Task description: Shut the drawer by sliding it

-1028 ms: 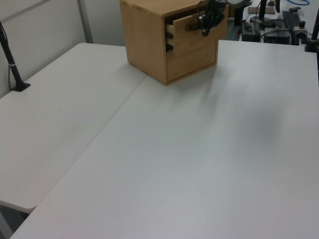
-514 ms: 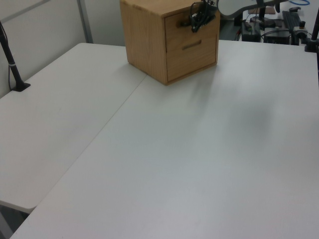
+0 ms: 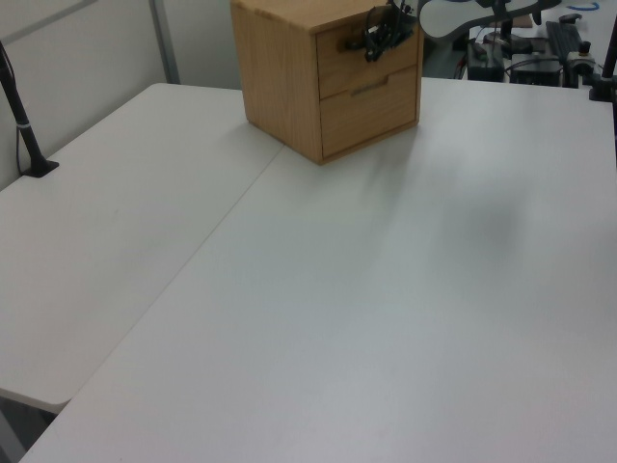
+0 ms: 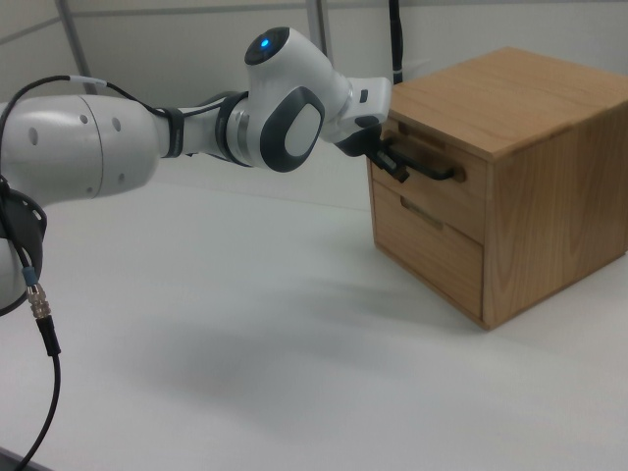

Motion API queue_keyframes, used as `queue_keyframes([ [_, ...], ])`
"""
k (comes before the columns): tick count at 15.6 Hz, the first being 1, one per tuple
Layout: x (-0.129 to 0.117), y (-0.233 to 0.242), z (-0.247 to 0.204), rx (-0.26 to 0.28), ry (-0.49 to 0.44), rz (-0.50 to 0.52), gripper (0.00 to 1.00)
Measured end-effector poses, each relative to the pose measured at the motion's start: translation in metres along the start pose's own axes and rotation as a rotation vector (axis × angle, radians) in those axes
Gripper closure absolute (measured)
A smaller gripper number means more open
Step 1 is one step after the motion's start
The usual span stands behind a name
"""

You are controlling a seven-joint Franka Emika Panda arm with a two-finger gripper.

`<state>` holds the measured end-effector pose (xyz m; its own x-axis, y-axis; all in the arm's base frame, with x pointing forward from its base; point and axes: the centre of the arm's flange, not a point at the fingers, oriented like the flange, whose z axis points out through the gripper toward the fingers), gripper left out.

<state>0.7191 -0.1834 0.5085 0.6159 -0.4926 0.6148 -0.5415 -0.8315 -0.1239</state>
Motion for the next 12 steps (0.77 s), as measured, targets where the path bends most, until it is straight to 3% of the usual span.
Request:
queue_keyframes([
  [4,-0.001,0.003,-0.023,-0.008,-0.048,0.0,0.78],
  [7,-0.023,-0.011,-0.057,-0.04,-0.268,-0.108,0.69],
  [12,-0.073,-0.05,-0.125,-0.034,-0.569,-0.338,0.21],
])
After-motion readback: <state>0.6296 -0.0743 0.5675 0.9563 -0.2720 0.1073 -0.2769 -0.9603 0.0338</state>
